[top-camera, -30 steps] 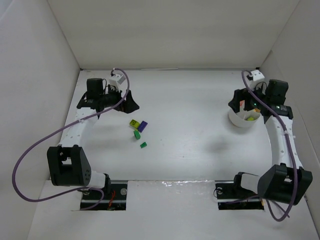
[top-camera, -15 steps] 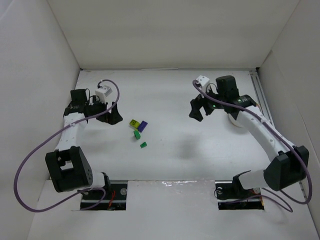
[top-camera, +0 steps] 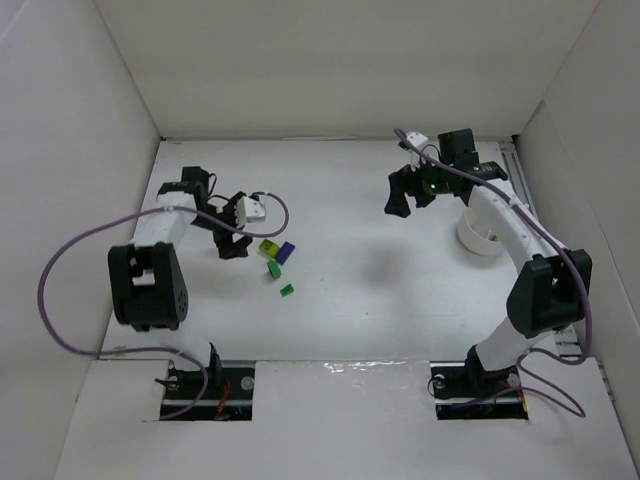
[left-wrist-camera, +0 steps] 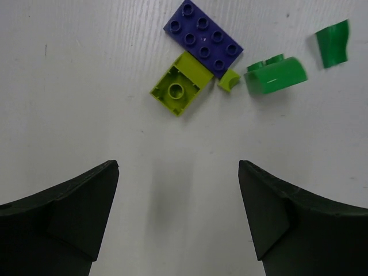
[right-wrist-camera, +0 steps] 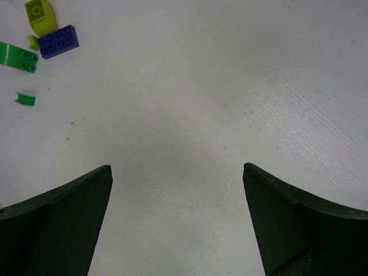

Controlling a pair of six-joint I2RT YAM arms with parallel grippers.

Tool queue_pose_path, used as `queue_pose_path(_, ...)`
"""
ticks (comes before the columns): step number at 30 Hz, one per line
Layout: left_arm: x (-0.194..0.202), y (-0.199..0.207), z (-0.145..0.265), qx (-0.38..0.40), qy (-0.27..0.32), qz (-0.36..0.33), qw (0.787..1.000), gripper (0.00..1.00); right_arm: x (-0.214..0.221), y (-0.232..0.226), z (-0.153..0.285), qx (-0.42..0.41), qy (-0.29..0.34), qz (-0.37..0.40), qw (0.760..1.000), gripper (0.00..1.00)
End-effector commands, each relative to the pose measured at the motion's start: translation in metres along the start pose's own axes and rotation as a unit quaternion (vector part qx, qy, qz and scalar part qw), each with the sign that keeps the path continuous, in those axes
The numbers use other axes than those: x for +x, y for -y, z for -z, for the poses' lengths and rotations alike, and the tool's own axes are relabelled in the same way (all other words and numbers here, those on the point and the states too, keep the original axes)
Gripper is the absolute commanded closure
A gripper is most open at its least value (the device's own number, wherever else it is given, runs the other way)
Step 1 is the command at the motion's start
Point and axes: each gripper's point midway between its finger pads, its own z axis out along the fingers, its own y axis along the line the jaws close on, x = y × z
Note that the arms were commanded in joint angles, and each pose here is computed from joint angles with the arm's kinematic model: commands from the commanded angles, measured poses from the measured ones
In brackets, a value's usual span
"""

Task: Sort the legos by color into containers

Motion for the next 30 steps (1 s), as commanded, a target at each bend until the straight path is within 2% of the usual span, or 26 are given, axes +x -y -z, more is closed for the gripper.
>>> queue_pose_path(1,0.011,-0.004,-0.016,0.088,-0.023,-0.108,0.99,0.18,-0.011,-0.005,0.027,0.011,0.028,0.008,1.0,0.0)
queue_pose_path(5,-0.003,-0.024,-0.032,0.1,-0.019,-0.151,0.983,0.25,-0.002,0.0,0.044,0.033,0.031,0.0,0.999,0.0)
queue_pose_path(11,-0.009,-0.03,-0.051,0.108,-0.034,-0.192,0.975,0.26,0.006,0.016,0.062,0.064,0.042,-0.013,0.997,0.0)
queue_pose_path(18,-0.009,-0.019,-0.069,0.143,-0.033,-0.199,0.969,0.28,0.008,0.025,0.066,0.078,0.042,-0.014,0.996,0.0)
queue_pose_path(22,-0.003,-0.008,-0.074,0.159,-0.039,-0.199,0.966,0.35,0.004,0.031,0.061,0.078,0.042,-0.015,0.996,0.0)
queue_pose_path(30,0.001,0.011,-0.087,0.183,-0.05,-0.204,0.96,0.4,0.003,0.034,0.055,0.071,0.038,-0.018,0.997,0.0)
